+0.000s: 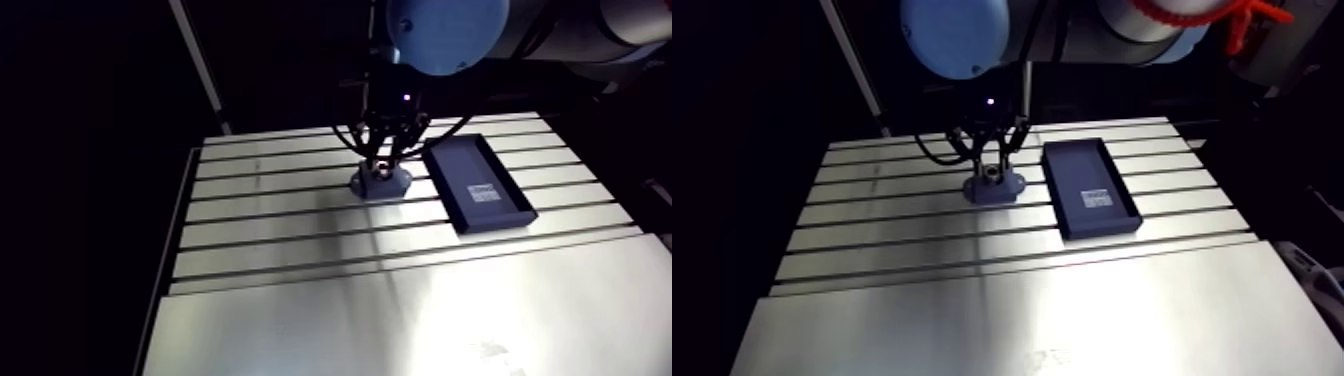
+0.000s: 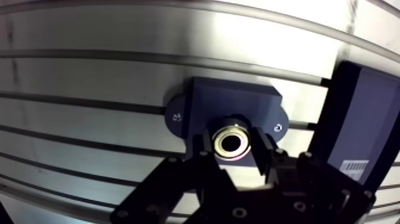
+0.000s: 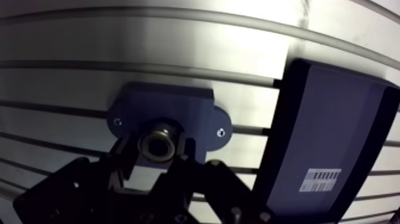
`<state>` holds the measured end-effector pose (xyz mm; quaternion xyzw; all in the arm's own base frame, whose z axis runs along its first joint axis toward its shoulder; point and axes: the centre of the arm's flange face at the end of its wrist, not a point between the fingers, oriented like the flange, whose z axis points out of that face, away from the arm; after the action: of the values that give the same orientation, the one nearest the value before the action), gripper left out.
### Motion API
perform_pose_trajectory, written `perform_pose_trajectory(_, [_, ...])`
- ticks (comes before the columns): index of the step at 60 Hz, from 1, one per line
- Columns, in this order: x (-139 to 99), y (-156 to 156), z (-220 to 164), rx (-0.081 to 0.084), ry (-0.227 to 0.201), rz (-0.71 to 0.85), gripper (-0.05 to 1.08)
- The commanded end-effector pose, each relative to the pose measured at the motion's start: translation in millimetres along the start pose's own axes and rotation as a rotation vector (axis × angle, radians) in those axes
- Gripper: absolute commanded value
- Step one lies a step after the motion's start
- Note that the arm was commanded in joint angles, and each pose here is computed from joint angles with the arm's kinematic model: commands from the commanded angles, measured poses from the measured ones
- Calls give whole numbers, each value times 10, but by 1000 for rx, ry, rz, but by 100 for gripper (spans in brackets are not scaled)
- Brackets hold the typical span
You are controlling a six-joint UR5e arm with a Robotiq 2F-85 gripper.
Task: Pick up the bearing and press it into the housing until flush.
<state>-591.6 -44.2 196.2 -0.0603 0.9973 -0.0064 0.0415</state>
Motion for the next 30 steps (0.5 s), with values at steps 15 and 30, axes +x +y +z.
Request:
perform_pose_trajectory(15, [3, 50, 9, 1, -1, 6, 72])
perform_pose_trajectory(30, [1, 49, 33, 3, -5, 5, 72])
